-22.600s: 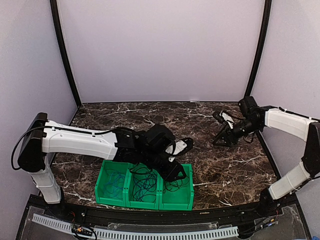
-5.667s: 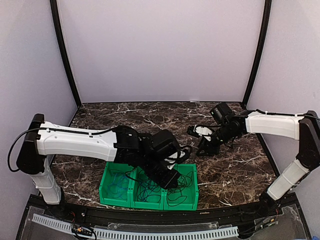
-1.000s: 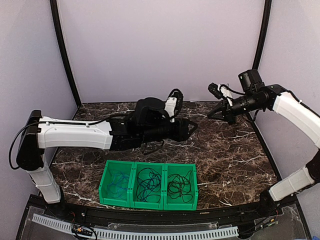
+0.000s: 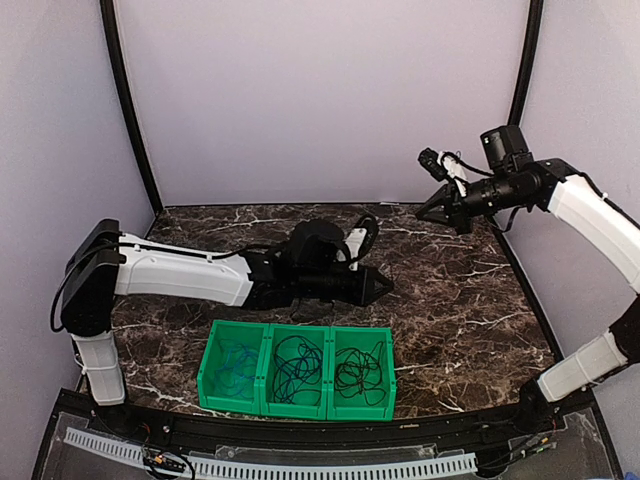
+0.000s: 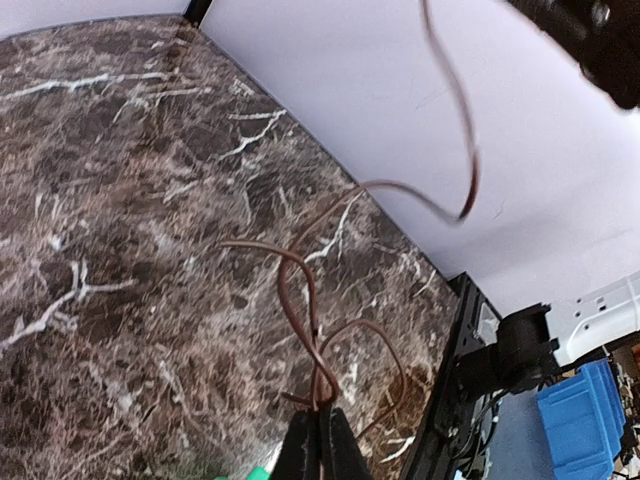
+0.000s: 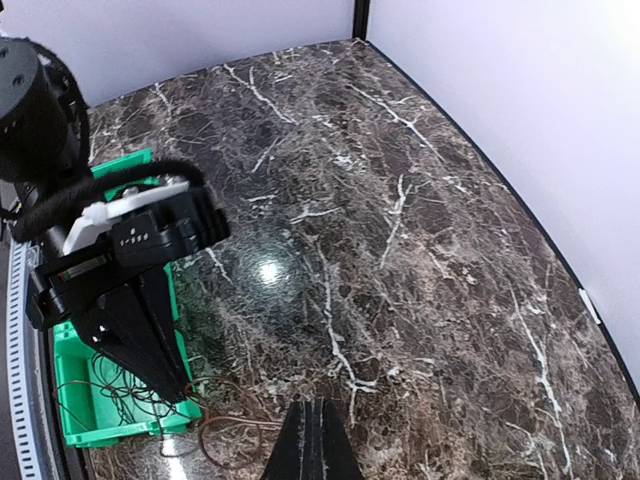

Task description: Untangle the cables

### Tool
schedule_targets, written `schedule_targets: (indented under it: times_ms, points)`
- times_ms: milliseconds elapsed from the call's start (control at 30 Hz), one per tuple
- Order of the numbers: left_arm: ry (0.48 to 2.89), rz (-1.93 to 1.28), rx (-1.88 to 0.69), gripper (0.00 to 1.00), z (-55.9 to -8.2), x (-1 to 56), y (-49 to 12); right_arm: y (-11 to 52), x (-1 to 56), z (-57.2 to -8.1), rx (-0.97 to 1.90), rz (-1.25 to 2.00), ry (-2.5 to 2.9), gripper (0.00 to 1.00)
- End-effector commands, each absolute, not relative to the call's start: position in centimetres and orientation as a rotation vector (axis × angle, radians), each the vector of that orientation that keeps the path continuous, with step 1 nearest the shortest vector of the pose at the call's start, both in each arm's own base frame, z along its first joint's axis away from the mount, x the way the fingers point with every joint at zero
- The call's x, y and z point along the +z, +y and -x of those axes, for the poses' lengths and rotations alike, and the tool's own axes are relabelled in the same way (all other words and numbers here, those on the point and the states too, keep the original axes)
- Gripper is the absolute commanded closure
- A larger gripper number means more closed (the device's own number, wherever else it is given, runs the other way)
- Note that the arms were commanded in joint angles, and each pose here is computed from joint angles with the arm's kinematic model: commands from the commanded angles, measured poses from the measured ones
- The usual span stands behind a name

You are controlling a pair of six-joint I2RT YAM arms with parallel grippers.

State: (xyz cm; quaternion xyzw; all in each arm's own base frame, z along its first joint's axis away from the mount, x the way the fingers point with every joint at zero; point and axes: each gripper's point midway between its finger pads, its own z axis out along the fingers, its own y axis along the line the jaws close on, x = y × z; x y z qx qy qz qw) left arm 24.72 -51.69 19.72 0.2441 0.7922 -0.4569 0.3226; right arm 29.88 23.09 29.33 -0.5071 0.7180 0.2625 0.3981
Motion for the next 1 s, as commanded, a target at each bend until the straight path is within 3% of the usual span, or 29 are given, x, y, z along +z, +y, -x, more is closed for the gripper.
schedule_targets:
  times_ms: [0,467,700,967]
  points:
    - [2.069,-0.601,-1.184,1.0,-24.3,21.3,-49.2,21.7,32.3,-32.7,0.6,1.155,1.797,1.0]
    - [2.129,-0.607,-1.039,1.0,-23.5,19.0,-45.2,14.5,37.4,-38.4,0.423,0.828,1.792,1.0]
    - [2.079,-0.74,-1.101,0.94,-21.5,19.3,-44.9,13.8,37.1,-39.3,0.444,0.772,1.795,1.0]
    - [2.146,-0.755,-0.951,0.93,-21.8,17.3,-42.8,12.0,38.4,-40.3,0.387,0.705,1.786,1.0]
